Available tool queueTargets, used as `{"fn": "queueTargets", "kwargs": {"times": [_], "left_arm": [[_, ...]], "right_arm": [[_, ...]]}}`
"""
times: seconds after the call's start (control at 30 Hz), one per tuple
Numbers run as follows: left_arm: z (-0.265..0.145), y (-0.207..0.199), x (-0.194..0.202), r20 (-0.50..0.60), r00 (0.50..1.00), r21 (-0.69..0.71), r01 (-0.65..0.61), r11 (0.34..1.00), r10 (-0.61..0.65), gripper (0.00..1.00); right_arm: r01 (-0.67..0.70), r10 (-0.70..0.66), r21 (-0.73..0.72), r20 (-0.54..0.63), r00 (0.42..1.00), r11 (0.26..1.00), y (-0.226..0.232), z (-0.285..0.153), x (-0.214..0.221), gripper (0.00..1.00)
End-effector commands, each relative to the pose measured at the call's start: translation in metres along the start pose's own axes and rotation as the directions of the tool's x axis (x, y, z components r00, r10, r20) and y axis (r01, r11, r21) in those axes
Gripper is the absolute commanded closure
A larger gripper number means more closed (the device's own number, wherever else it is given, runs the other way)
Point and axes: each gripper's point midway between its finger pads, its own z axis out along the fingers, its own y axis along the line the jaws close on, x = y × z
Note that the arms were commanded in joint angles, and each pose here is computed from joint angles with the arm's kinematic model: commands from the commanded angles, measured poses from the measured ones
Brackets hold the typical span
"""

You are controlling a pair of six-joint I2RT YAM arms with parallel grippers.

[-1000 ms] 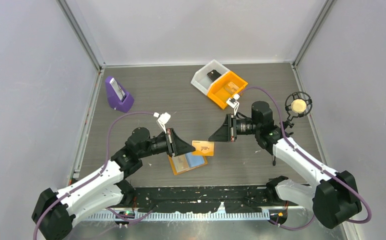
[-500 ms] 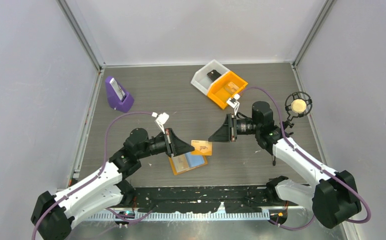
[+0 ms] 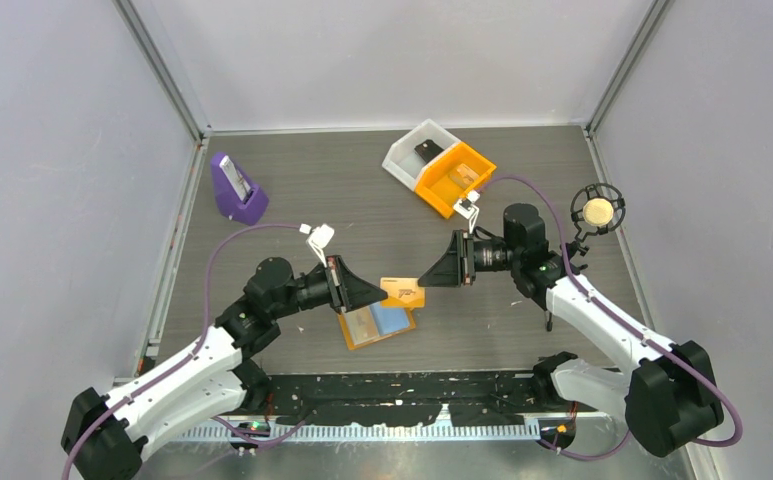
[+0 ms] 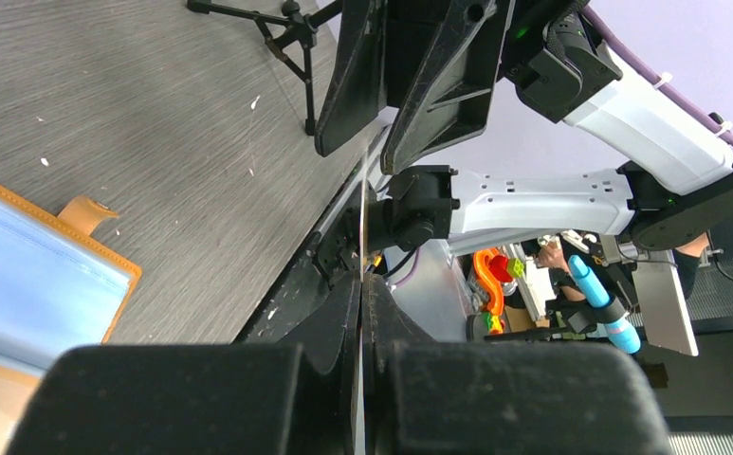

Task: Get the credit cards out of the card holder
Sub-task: Place the credit card in the storage box.

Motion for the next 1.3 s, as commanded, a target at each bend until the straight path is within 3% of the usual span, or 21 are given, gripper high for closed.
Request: {"fn": "queueTargets", "kwargs": {"times": [0.0, 0.1, 0.23, 0.3, 0.33, 0.43, 0.5, 0.57, 0.63, 0.67, 0.87, 0.93, 1.0, 1.27], "left_arm": [[0.000, -0.013, -0.010, 0.039, 0.999, 0.040, -0.026, 0.999, 0.024, 1.00], [0.000, -0.014, -0.012, 0.051, 0.999, 0.042, -0.020, 0.999, 0.018, 1.00], [0.001, -0.015, -0.013, 0.040, 0.999, 0.039, -0.008, 0.999, 0.006, 1.00], [0.002, -0.013, -0.013, 0.041, 0.999, 0.028, -0.003, 1.000, 0.002, 1.00], [0.002, -0.012, -0.013, 0.041, 0.999, 0.019, -0.001, 1.000, 0.000, 0.95], [0.001, -0.006, -0.014, 0.044, 0.999, -0.021, -0.011, 1.000, 0.012, 0.69], [-0.002, 0.001, -0.014, 0.046, 0.998, -0.066, -0.029, 0.997, 0.032, 0.60], [-0.008, 0.014, -0.011, 0.023, 0.999, -0.156, -0.040, 0.987, 0.044, 0.34], [-0.011, 0.011, -0.007, -0.028, 0.996, -0.155, -0.087, 0.984, 0.084, 0.09], [-0.012, 0.009, -0.006, -0.049, 0.994, -0.155, -0.103, 0.982, 0.097, 0.02], [-0.024, 0.017, -0.008, -0.082, 0.979, -0.226, -0.200, 0.953, 0.186, 0.00], [-0.034, 0.019, -0.012, -0.081, 0.969, -0.269, -0.246, 0.931, 0.232, 0.00], [-0.045, 0.022, -0.014, -0.109, 0.952, -0.304, -0.306, 0.902, 0.286, 0.00], [-0.099, 0.047, -0.018, -0.161, 0.907, -0.498, -0.415, 0.761, 0.389, 0.00]], "right_arm": [[0.062, -0.062, -0.018, 0.014, 0.998, 0.998, 0.009, -0.002, -0.008, 0.56], [0.074, -0.073, -0.030, 0.022, 0.997, 0.997, 0.013, -0.003, -0.008, 0.67], [0.065, -0.064, -0.040, 0.025, 0.998, 0.997, 0.013, -0.003, -0.005, 0.93], [0.076, -0.075, -0.043, 0.043, 0.996, 0.996, 0.016, -0.004, -0.008, 0.94], [0.082, -0.080, -0.038, 0.054, 0.995, 0.996, 0.017, -0.004, -0.011, 0.95], [0.087, -0.085, -0.022, 0.078, 0.993, 0.996, 0.020, -0.006, -0.020, 0.95], [0.090, -0.090, 0.000, 0.103, 0.991, 0.996, 0.019, -0.007, -0.028, 0.95], [0.087, -0.092, 0.044, 0.129, 0.987, 0.995, 0.015, -0.009, -0.039, 0.95], [0.092, -0.107, 0.104, 0.153, 0.982, 0.990, 0.009, -0.012, -0.053, 0.95], [0.090, -0.112, 0.130, 0.170, 0.979, 0.987, 0.006, -0.014, -0.061, 0.95], [0.069, -0.137, 0.265, 0.246, 0.960, 0.962, -0.008, -0.026, -0.112, 0.95], [0.033, -0.146, 0.386, 0.267, 0.953, 0.922, -0.031, -0.034, -0.136, 0.95], [-0.030, -0.162, 0.546, 0.299, 0.940, 0.837, -0.064, -0.052, -0.162, 0.95], [-0.131, -0.204, 0.741, 0.343, 0.917, 0.659, -0.129, -0.079, -0.233, 0.95]]}}
